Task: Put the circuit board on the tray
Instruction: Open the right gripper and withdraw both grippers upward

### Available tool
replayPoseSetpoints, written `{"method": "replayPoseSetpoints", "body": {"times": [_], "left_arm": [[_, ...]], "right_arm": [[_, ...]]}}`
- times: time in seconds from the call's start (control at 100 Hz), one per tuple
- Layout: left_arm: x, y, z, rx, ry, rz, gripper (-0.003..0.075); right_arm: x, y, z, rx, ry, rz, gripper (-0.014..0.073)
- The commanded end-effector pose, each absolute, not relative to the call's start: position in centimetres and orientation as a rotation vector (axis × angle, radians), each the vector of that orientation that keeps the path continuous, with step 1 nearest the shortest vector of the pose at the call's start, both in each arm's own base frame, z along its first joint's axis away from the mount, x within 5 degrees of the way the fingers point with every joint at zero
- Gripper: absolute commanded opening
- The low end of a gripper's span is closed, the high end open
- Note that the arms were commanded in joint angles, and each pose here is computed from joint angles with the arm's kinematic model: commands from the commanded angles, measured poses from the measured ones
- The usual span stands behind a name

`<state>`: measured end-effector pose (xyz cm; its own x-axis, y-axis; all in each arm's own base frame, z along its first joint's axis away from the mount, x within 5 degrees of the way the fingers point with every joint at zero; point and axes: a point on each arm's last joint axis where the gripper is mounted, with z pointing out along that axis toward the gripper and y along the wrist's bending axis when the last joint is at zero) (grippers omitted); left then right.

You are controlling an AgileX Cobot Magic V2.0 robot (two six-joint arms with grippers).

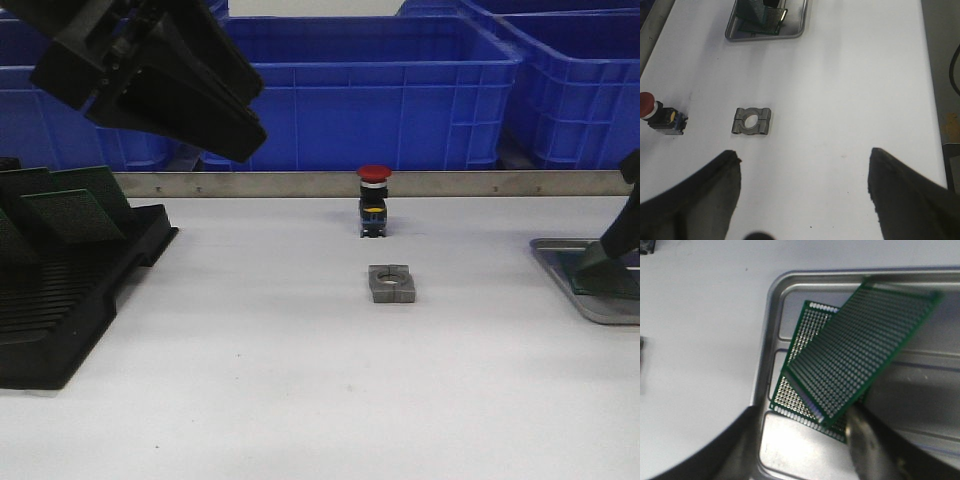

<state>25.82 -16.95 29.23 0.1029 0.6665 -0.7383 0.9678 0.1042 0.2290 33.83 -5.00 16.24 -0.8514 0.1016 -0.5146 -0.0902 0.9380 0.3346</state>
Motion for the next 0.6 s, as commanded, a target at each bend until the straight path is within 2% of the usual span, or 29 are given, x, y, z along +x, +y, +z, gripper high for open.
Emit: {"method": "replayPoseSetpoints", "body": {"times": [0.0,0.18,0.33,0.46,0.52,0.59], "left_arm": [[25.4,-17.1,31.4,1.563,1.587,-0.528,0.0493],[25.4,-17.1,31.4,1.543,1.61,-0.534,0.0493],[25.9,-16.0,31.8,1.496,1.63,-0.501,0.0492],[26.4,-13.7,33.6,1.303,1.689,-0.417,0.0486],[26.5,-12.2,34.7,1.185,1.724,-0.386,0.0445],[26.5,-10.4,35.7,1.076,1.755,-0.364,0.0362]], "right_arm": [[34.1,-5.1,18.5,0.003,2.476,0.46,0.0586],[33.7,-5.0,20.3,-0.03,2.433,0.43,0.0536],[32.8,-4.7,23.0,-0.083,2.373,0.395,0.0537],[31.7,-4.3,25.8,-0.118,2.301,0.373,0.0533],[31.1,-4.2,27.0,-0.131,2.269,0.358,0.0497],[30.4,-3.9,28.4,-0.152,2.232,0.352,0.0391]]}}
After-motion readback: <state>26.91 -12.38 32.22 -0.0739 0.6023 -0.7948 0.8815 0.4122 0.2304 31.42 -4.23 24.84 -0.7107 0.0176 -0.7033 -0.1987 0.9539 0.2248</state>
